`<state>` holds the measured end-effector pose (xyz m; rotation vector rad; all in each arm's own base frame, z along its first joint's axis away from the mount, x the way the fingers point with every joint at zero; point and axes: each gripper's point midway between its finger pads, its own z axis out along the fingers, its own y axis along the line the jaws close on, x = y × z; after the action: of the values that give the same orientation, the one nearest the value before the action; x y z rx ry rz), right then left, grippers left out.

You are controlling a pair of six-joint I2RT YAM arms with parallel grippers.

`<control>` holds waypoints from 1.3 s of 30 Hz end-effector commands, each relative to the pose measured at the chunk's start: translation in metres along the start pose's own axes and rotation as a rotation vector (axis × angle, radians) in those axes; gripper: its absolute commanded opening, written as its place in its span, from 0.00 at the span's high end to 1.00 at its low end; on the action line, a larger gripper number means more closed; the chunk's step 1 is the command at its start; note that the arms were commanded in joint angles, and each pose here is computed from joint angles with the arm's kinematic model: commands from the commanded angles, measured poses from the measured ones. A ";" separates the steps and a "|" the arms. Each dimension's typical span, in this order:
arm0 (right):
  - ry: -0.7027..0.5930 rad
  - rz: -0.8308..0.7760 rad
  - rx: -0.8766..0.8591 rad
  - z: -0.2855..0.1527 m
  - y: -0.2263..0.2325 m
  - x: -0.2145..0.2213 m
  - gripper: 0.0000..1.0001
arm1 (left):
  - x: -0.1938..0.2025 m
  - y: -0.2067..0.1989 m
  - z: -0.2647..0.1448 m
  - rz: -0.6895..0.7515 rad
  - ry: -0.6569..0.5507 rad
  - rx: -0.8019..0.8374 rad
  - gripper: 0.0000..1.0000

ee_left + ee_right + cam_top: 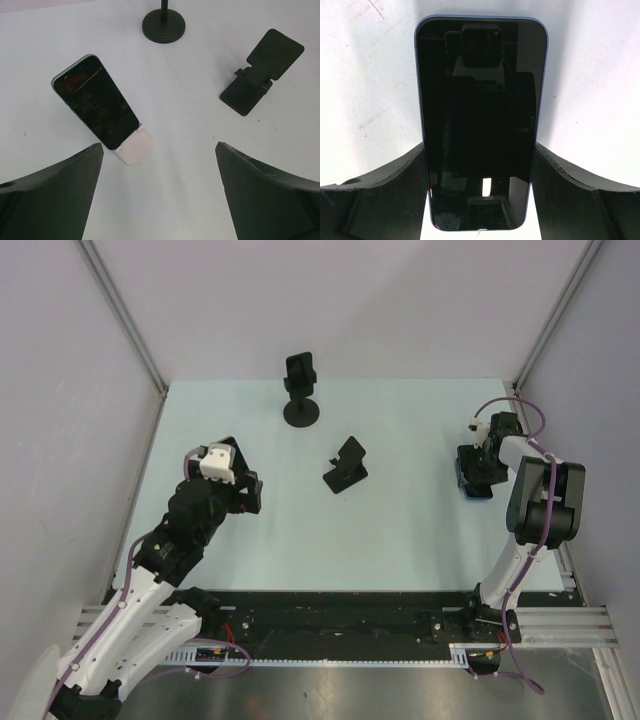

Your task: Remove the phone from the phone stand

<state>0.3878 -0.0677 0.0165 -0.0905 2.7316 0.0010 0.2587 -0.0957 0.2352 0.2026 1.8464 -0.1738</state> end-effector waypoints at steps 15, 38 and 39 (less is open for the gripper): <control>0.103 -0.001 -0.032 0.021 0.006 0.029 0.14 | -0.007 0.002 -0.003 0.019 -0.033 -0.008 0.00; -0.479 0.279 0.054 -0.131 0.135 -0.088 0.00 | -0.003 0.000 0.001 0.015 -0.007 -0.006 0.00; -0.485 0.280 0.047 -0.133 0.151 -0.086 0.00 | -0.003 0.000 0.001 0.013 -0.009 -0.006 0.00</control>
<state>0.4096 0.0374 0.1594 0.1200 2.3087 -0.0275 0.2597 -0.0961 0.2318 0.2127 1.8575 -0.1653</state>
